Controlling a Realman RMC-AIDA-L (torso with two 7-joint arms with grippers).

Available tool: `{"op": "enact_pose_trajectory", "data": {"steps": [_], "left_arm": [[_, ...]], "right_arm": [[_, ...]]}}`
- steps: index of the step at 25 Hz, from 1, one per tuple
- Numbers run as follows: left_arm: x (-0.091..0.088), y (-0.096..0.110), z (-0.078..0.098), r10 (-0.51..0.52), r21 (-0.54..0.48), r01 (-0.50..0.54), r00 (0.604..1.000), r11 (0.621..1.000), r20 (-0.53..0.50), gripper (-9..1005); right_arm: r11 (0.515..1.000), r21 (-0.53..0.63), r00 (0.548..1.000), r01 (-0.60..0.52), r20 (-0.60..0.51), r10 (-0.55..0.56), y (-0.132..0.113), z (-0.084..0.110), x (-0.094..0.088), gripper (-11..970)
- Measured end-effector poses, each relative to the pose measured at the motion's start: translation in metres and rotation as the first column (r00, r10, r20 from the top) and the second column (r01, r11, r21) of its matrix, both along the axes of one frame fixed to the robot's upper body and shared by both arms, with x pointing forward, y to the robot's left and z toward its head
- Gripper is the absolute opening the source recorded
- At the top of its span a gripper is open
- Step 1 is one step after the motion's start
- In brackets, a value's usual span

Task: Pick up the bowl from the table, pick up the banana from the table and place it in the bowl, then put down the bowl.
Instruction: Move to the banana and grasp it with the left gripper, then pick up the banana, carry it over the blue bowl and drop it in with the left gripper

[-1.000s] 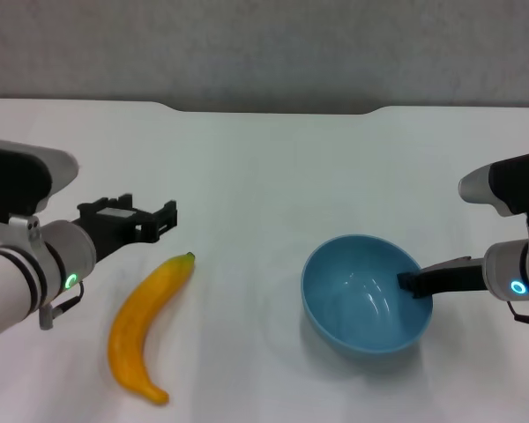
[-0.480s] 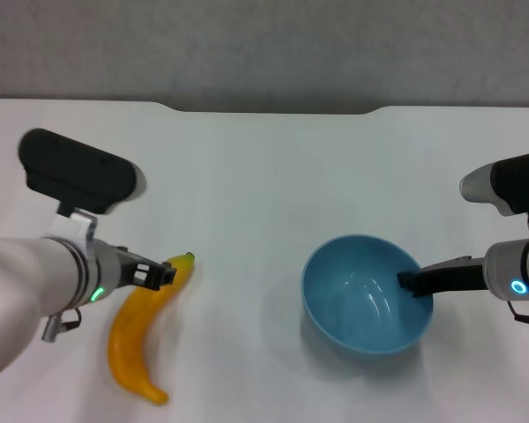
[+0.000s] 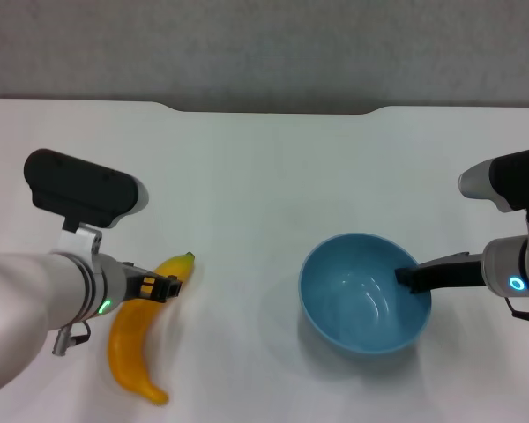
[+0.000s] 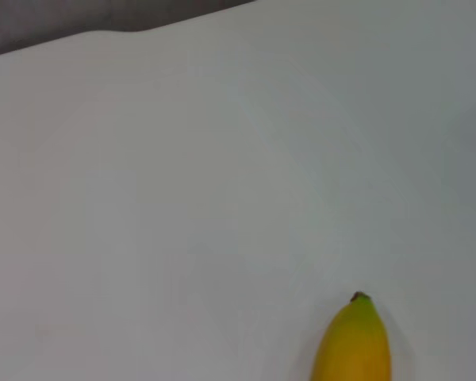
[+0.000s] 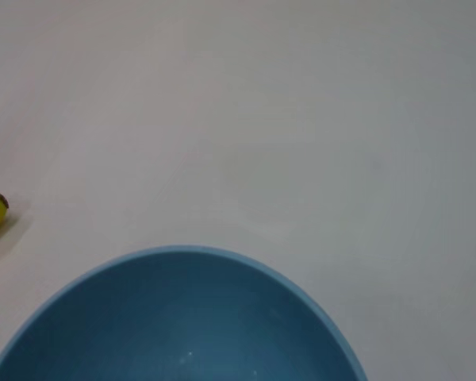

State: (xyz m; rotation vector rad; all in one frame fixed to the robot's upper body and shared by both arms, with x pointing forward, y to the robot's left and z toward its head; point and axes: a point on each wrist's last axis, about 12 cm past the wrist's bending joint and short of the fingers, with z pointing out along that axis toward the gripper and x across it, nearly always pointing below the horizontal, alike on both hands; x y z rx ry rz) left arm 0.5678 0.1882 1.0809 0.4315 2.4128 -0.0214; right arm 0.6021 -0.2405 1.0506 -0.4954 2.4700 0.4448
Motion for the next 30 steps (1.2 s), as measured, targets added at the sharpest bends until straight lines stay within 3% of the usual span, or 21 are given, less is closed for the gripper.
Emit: {"op": "enact_pose_trajectory", "data": {"steps": [19, 30], "left_arm": [[-0.003, -0.001, -0.022, -0.010, 0.027, 0.012, 0.998, 1.000, -0.057, 627], [-0.001, 0.001, -0.022, 0.006, 0.011, -0.006, 0.998, 1.000, -0.058, 622]], "right_arm": [[1.000, 0.013, 0.999, -0.007, 0.035, 0.006, 0.001, 0.009, 0.001, 44], [1.000, 0.014, 0.999, -0.006, 0.034, 0.006, 0.002, 0.009, 0.001, 50]]}}
